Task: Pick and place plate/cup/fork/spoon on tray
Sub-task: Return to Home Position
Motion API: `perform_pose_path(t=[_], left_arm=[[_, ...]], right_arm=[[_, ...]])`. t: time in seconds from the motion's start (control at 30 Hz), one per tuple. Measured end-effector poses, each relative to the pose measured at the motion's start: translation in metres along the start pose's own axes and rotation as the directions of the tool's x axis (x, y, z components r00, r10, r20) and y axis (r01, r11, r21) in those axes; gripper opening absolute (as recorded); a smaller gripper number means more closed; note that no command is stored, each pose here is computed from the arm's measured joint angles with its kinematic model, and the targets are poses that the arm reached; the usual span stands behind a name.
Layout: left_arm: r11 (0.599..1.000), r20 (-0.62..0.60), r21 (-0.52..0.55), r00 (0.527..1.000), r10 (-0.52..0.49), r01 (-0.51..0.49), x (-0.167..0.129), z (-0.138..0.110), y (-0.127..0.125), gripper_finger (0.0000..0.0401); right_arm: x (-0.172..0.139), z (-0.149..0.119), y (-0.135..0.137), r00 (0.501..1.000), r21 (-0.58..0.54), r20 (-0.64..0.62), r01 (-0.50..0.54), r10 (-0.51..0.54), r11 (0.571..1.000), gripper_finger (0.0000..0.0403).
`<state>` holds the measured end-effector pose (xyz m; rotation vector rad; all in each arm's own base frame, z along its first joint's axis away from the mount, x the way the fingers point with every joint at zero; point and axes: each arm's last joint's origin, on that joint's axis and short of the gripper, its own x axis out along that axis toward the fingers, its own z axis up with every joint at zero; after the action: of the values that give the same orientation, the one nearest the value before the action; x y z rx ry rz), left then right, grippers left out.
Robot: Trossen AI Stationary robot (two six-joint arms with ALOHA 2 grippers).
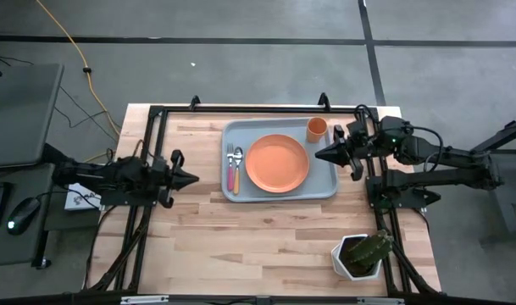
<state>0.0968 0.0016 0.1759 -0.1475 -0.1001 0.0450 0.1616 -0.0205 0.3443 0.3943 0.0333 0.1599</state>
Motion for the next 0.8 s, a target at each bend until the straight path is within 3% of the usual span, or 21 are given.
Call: perform_pose_path(t=[0.1,0.2,0.37,0.57,0.67,0.8], left_arm=[[0.999,-0.058,-0.035,0.998,0.015,-0.017,0.0,-0.006,0.001,0.0],[0.999,-0.074,-0.038,0.997,0.017,-0.02,0.0,-0.007,0.001,0.0],[0.999,-0.07,-0.039,0.997,0.018,-0.021,0.0,-0.007,0.001,0.0001],[0.999,-0.07,-0.038,0.997,0.019,-0.022,0.0,-0.007,0.001,0.0001],[0.999,-0.07,-0.039,0.997,0.019,-0.022,0.0,-0.007,0.001,0.0],[0.999,-0.07,-0.039,0.997,0.019,-0.022,0.0,-0.007,0.001,0.0001]], right_arm=[[-0.003,-0.001,-0.001,1.0,0.098,-0.014,0.012,-0.01,0.995,0.0],[-0.013,-0.004,0.002,0.999,0.105,-0.044,0.021,-0.017,0.994,0.0],[-0.041,-0.021,0.006,1.0,0.022,-0.02,0.025,-0.024,0.999,0.0],[-0.062,-0.066,-0.007,0.978,-0.065,0.21,0.029,-0.015,0.998,0.0],[-0.064,-0.086,-0.016,0.967,-0.114,0.254,0.066,-0.035,0.991,0.0],[-0.063,-0.112,-0.03,0.959,-0.157,0.248,0.18,-0.138,0.971,0.0]])
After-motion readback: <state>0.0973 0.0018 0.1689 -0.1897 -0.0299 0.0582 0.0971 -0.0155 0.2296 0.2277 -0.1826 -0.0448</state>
